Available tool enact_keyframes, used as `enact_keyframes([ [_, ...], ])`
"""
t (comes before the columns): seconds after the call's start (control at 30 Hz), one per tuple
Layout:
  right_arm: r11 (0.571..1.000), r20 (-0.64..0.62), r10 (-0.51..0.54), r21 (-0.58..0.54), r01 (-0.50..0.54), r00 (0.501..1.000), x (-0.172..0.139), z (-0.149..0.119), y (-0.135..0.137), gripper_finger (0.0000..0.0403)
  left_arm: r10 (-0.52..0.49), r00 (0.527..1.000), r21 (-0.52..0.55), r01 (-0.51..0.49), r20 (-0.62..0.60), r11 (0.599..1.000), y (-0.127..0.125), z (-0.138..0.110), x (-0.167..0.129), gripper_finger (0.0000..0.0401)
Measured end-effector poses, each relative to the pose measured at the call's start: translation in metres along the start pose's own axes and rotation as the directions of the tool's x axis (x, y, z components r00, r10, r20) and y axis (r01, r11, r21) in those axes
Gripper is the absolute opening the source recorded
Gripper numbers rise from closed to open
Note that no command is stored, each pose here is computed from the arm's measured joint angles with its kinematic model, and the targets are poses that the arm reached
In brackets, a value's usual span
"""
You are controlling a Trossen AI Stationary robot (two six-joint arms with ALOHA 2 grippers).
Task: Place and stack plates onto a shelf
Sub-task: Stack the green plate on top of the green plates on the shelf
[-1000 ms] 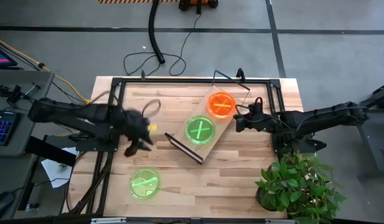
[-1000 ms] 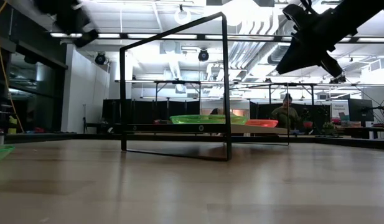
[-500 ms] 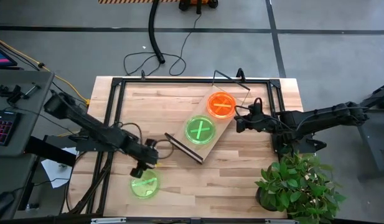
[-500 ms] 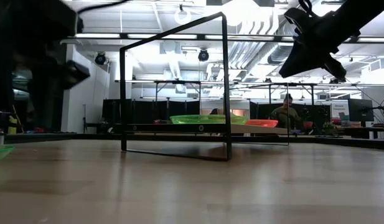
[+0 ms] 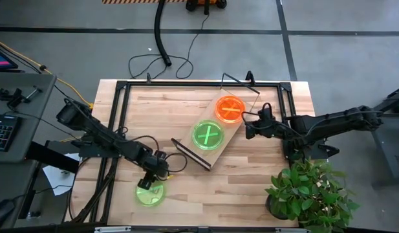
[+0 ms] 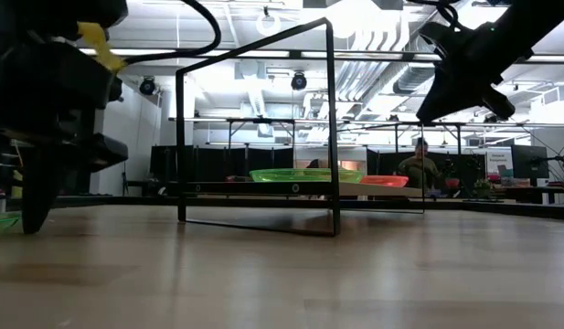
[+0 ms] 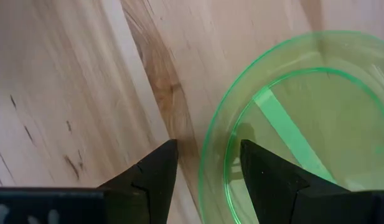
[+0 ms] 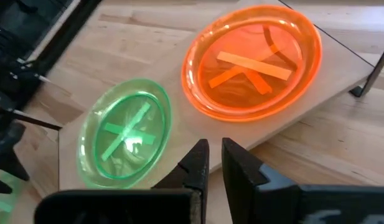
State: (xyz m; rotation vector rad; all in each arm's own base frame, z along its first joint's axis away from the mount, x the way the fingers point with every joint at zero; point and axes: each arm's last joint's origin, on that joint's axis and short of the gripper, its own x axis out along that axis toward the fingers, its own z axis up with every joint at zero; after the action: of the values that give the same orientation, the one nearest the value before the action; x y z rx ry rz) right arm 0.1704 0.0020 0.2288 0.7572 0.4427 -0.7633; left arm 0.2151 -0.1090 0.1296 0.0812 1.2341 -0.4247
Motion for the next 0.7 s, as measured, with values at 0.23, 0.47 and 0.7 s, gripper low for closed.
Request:
enact_keyframes([
  [0.23,1.000,-0.003,-0.006,-0.004,0.006,1.000,0.001,-0.001,0.000,0.0028,-0.022,0.999,0.013,0.022,-0.033,1.000,-0.002,-0.002,0.006,0.0159],
  [0.47,1.000,0.000,-0.009,-0.006,0.009,1.000,0.001,-0.001,0.000,0.0028,-0.054,0.996,0.009,0.055,-0.073,0.998,0.000,-0.006,0.004,0.0020],
  [0.7,1.000,0.005,-0.012,-0.004,0.012,1.000,0.001,0.000,0.000,0.0028,-0.118,0.993,-0.120,0.120,0.020,0.985,0.012,-0.003,-0.023,0.0002],
])
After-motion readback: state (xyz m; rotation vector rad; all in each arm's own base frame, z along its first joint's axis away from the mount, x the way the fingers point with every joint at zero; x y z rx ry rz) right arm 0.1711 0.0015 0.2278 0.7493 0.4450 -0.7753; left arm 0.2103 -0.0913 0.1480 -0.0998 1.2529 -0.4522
